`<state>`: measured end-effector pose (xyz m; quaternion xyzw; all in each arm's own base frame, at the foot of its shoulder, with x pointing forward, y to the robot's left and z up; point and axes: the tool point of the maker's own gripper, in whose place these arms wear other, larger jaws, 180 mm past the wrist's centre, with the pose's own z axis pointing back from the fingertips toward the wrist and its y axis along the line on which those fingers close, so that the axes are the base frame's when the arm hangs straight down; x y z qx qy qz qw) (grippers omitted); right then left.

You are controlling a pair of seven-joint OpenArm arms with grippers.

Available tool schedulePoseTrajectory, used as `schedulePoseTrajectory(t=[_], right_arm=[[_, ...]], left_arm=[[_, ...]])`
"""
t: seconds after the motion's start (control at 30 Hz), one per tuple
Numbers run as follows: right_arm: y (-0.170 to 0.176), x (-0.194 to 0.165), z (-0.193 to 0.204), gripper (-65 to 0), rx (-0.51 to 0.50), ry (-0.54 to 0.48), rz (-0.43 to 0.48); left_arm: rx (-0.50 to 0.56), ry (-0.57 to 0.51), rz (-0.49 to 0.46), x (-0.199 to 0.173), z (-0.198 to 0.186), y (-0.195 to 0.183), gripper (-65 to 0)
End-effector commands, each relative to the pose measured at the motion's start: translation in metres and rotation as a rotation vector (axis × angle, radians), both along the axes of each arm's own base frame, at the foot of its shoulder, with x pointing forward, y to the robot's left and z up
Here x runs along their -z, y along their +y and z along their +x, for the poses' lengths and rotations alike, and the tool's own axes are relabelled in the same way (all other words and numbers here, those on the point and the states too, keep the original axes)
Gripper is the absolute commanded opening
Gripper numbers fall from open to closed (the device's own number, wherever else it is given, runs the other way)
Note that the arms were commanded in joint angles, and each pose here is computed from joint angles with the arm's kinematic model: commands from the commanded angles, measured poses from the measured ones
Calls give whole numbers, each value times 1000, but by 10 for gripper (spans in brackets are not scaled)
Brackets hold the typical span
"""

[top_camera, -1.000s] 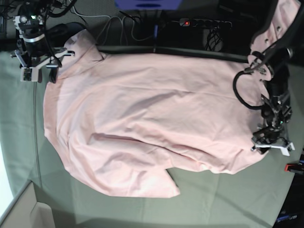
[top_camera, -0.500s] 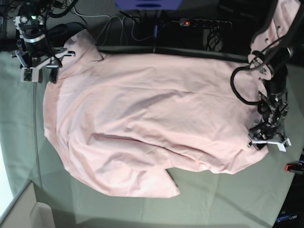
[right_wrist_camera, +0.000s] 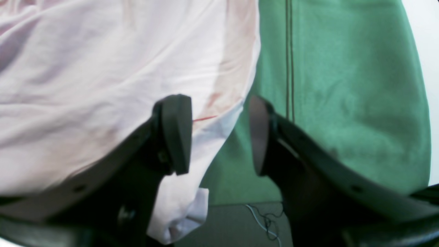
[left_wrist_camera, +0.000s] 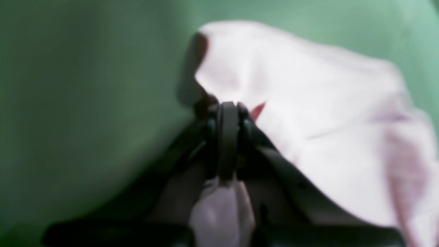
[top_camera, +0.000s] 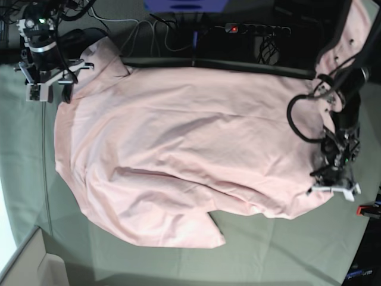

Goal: Layout the t-shirt on the table in an organized manner, then fold the t-shirt properly
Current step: 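Release the shirt with the left gripper and grasp its hem edge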

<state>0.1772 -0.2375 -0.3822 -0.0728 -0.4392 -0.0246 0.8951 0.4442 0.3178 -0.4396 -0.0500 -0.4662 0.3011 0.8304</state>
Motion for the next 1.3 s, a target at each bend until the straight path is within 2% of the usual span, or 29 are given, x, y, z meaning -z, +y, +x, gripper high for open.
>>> schedulePoseTrajectory(t=[0.0,0.07,0.17,0.33,0.57,0.67,0.8,0.93,0.97,1.03,1.13,1.2,1.27], right_arm=[[-2,-10,4,-376,-3,-40,-8],[-2,-10,4,-376,-3,-40,-8],[-2,-10,4,-376,-3,-40,-8],[-2,-10,4,-376,-3,-42,-8],[-2,-10,5,-376,-3,-43,-8],[-2,-10,4,-376,-3,-42,-8],[-2,-10,4,-376,-3,-42,-8],[-2,-10,4,-376,-3,-42,-8],[-2,-10,4,-376,-3,-42,-8],[-2,-10,4,-376,-3,-42,-8],[-2,-10,4,-375,-3,-40,-8],[-2,-10,4,-375,-3,-40,-8],[-2,-10,4,-375,-3,-41,-9]], left_arm=[[-11,-108,30,-41,29,12,-649],[8,-137,43,-58,45,9,-649],[93,-167,107,-85,70,-7,-649],[233,-221,190,-119,104,-55,-649],[365,-407,320,-196,135,-115,-649],[388,-479,367,-227,140,-128,-648],[422,-518,388,-242,143,-146,-645],[458,-506,412,-241,145,-154,-639],[475,-485,412,-232,144,-158,-620],[501,-420,398,-205,141,-163,-540],[524,-321,361,-164,134,-166,-372],[524,-283,341,-146,127,-164,-283],[524,-263,333,-132,119,-164,-245]])
